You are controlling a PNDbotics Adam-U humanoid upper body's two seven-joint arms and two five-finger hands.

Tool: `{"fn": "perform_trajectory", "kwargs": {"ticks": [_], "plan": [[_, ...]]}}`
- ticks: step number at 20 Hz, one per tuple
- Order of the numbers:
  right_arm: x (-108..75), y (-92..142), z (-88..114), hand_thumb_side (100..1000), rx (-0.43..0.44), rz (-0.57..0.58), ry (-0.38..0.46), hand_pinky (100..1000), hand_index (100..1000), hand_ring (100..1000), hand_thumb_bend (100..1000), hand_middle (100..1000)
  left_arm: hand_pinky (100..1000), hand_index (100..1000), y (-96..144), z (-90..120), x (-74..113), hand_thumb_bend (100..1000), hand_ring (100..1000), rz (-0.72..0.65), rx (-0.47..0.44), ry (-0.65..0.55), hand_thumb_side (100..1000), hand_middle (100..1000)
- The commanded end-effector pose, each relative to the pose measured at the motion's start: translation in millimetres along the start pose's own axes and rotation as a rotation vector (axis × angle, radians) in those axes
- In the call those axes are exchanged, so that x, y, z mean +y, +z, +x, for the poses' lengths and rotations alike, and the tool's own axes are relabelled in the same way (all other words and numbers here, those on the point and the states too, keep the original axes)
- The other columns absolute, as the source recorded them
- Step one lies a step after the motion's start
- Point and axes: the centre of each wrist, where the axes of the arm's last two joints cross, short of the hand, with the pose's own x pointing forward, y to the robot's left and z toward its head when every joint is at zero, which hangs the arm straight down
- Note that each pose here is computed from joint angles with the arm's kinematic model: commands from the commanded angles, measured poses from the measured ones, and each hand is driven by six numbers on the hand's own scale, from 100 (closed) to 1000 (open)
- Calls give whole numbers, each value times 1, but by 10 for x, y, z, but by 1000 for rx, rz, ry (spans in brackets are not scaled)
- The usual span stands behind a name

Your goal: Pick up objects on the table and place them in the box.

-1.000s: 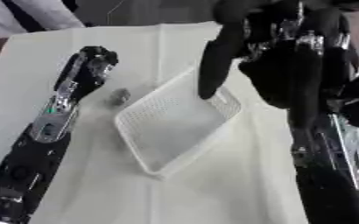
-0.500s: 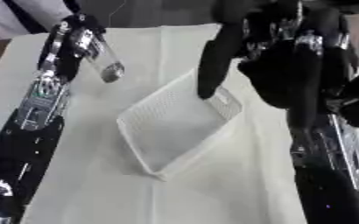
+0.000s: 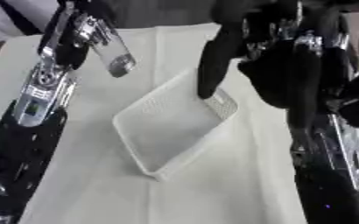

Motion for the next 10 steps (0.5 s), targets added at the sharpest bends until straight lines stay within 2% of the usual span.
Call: {"fn": "perform_trajectory", "kwargs": {"ticks": [1, 10], "plan": [[6, -57, 18, 950, -44, 60, 41, 529, 326, 626, 100, 798, 100, 223, -122, 119, -39, 100, 100, -87, -52, 6, 618, 100], [13, -64, 17, 948, -39, 64, 36, 529, 324, 627, 100, 799, 100, 229, -100, 41, -331, 100, 100, -248, -51, 24, 573, 100]]}}
